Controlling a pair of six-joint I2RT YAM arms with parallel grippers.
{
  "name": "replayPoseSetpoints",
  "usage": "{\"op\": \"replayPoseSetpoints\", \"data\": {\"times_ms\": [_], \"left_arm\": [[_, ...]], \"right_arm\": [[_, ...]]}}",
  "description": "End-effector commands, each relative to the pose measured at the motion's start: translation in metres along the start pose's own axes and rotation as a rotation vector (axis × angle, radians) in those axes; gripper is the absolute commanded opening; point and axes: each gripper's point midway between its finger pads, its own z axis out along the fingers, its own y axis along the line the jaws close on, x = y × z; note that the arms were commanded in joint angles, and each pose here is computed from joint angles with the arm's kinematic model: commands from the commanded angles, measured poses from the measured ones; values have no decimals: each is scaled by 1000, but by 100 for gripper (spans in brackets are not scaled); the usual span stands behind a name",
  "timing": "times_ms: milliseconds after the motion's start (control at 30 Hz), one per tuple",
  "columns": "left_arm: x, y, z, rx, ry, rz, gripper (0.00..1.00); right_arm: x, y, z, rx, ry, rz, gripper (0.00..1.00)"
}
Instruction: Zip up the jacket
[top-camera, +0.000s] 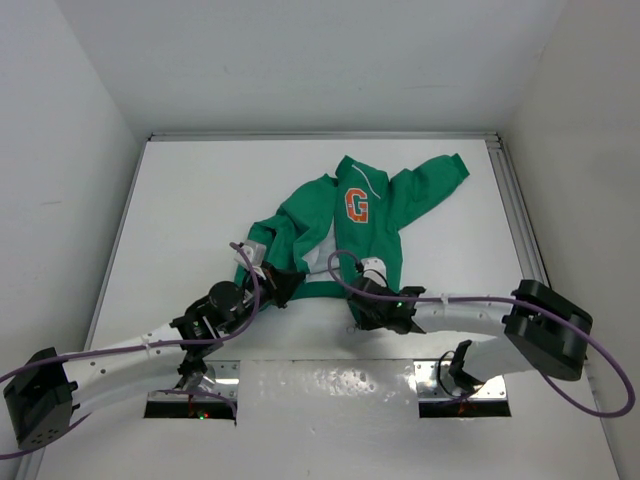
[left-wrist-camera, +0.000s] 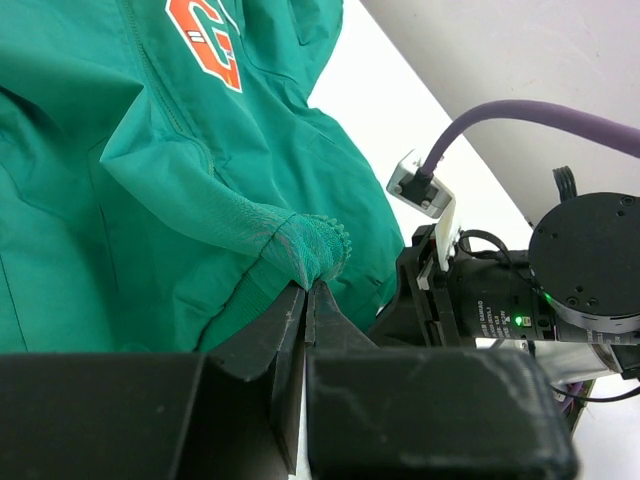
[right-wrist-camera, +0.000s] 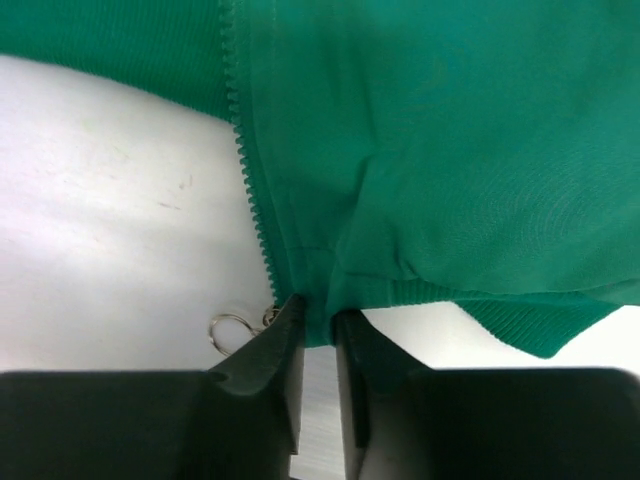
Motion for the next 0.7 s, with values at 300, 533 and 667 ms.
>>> {"op": "replayPoseSetpoints", "data": {"times_ms": [300,533,667], "left_arm": [[-7,-11,5,41,-17,-24,0],[-12,-18,8,47,-12,-62,0],[-20,-25,12,35,7,-88,0]], "right_arm": [[-7,25,-6,-188,-93,69,0],[-73,63,-54,-487,-432,163,0],[-110,67,-100,-641,-680,211,0]]}}
